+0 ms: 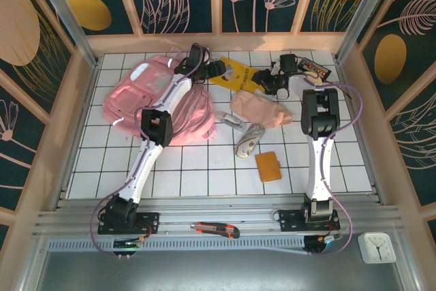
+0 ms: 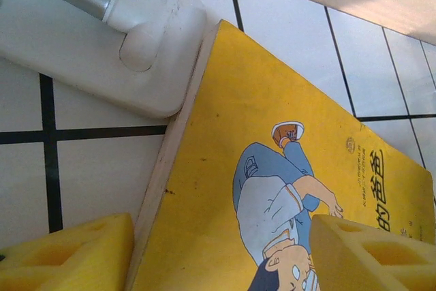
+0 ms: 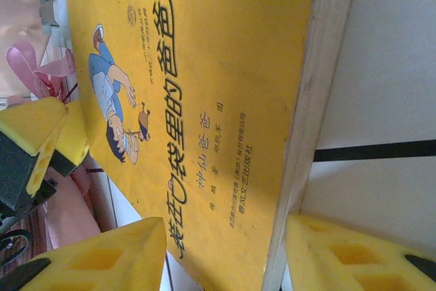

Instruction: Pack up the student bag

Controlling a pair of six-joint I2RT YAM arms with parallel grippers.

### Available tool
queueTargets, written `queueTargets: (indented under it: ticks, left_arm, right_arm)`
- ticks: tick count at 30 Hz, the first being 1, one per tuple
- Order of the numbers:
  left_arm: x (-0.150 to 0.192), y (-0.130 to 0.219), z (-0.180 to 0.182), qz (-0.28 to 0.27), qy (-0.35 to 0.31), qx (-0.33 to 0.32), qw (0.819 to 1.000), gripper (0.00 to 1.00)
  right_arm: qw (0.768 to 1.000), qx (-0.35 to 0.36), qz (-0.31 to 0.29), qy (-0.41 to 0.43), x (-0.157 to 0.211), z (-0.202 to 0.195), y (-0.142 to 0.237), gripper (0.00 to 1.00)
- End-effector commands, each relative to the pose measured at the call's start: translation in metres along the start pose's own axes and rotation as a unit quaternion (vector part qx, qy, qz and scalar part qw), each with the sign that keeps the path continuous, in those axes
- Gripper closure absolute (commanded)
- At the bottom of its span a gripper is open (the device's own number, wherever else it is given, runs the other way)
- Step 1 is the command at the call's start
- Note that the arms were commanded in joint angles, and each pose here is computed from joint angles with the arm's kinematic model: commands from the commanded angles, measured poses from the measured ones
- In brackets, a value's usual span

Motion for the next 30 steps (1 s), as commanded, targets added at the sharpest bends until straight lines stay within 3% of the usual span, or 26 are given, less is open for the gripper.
queueTargets:
  ticks: [1, 15, 26, 27, 29, 30]
  left_arm:
    - [0.009, 0.003, -0.005, 0.039, -0.003, 0.006, 0.999, 0.32]
    - [0.006, 0.009, -0.007, 0.040, -0.013, 0.004, 0.999, 0.33]
    - [0.004, 0.012, -0.007, 0.044, -0.016, 0.002, 0.999, 0.33]
    - [0.004, 0.012, -0.007, 0.044, -0.016, 0.001, 0.999, 0.33]
    - [0.003, 0.014, -0.006, 0.043, -0.017, -0.001, 0.999, 0.33]
    - [0.001, 0.015, -0.006, 0.042, -0.017, -0.003, 0.999, 0.33]
  right_arm:
    - [0.997, -0.054, -0.014, 0.049, 0.007, 0.045, 0.005, 0.56]
    - [0.995, -0.063, -0.040, 0.066, 0.015, 0.058, 0.017, 0.75]
    - [0.997, -0.051, -0.032, 0.057, 0.010, 0.048, 0.004, 0.77]
    - [0.997, -0.046, -0.034, 0.057, 0.008, 0.048, 0.004, 0.80]
    - [0.997, -0.040, -0.040, 0.059, 0.005, 0.050, 0.004, 0.97]
    - [0.996, -0.035, -0.045, 0.062, 0.004, 0.051, 0.006, 1.00]
Point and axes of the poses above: each hand's point on the last joint's axis, 136 mm out from that joint toward the fingers, its own y axis back along the fingers, its own z axis along the line the jaws close on, x = y × z, the point moved 10 cm from there along y, back along the fingers, and after that the axes turned 1 degree about -y, right-handed, at the moved point
